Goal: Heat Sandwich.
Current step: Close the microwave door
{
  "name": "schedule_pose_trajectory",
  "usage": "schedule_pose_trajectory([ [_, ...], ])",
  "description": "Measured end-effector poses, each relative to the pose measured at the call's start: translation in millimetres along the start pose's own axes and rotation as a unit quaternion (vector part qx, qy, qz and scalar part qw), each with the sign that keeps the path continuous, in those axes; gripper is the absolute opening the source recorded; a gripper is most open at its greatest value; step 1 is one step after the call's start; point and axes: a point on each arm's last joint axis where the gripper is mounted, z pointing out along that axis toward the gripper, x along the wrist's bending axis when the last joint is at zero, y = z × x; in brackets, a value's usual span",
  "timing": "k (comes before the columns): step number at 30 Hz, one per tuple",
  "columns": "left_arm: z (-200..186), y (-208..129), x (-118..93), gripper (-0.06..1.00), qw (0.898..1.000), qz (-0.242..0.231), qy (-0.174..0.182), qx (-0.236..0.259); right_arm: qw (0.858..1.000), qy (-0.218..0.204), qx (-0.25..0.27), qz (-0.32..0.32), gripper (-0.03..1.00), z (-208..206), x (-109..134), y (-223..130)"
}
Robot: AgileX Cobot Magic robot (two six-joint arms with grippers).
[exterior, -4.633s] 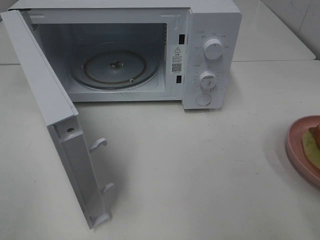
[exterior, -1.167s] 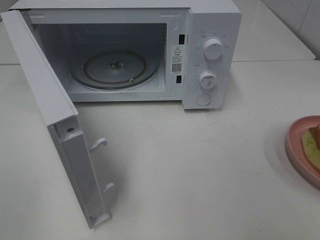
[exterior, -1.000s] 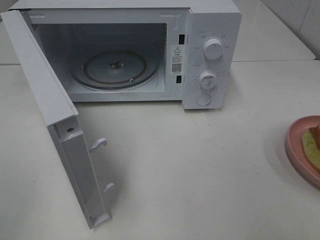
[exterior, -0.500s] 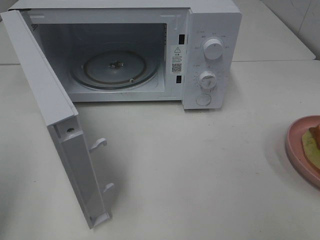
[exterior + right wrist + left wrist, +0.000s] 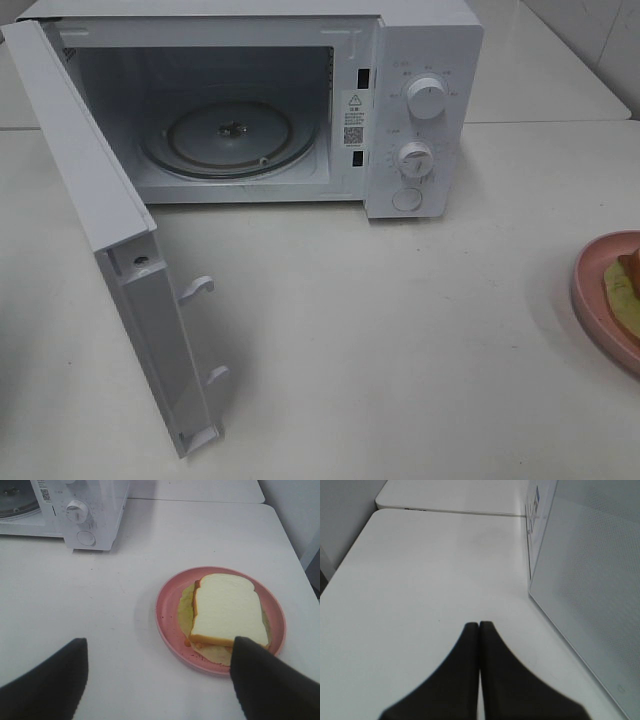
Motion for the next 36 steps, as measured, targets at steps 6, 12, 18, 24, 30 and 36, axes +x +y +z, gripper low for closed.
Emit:
schedule_pose_trajectory([
  [6,31,1,3,0.0,0.999,0.003,0.014,-0.031,1.0,0.0,0.0,0.0,0.76,0,0,0],
  [12,50,-3,0,0.0,0.999,0.017,0.002,-0.045,1.0,0.0,0.0,0.0,0.76,0,0,0],
  [18,69,-5,-15,0.0,0.991,0.047,-0.082,-0.093,1.0,0.0,0.0,0.0,0.76,0,0,0],
  [24,82,-15,-34,0.0,0.971,0.097,-0.184,-0.122,1.0,0.0,0.0,0.0,0.76,0,0,0],
  [30,88,-21,-42,0.0,0.963,0.094,-0.219,-0.13,1.0,0.0,0.0,0.0,0.76,0,0,0],
  [36,95,-25,-68,0.0,0.959,0.077,-0.246,-0.121,1.0,0.0,0.0,0.0,0.76,0,0,0],
])
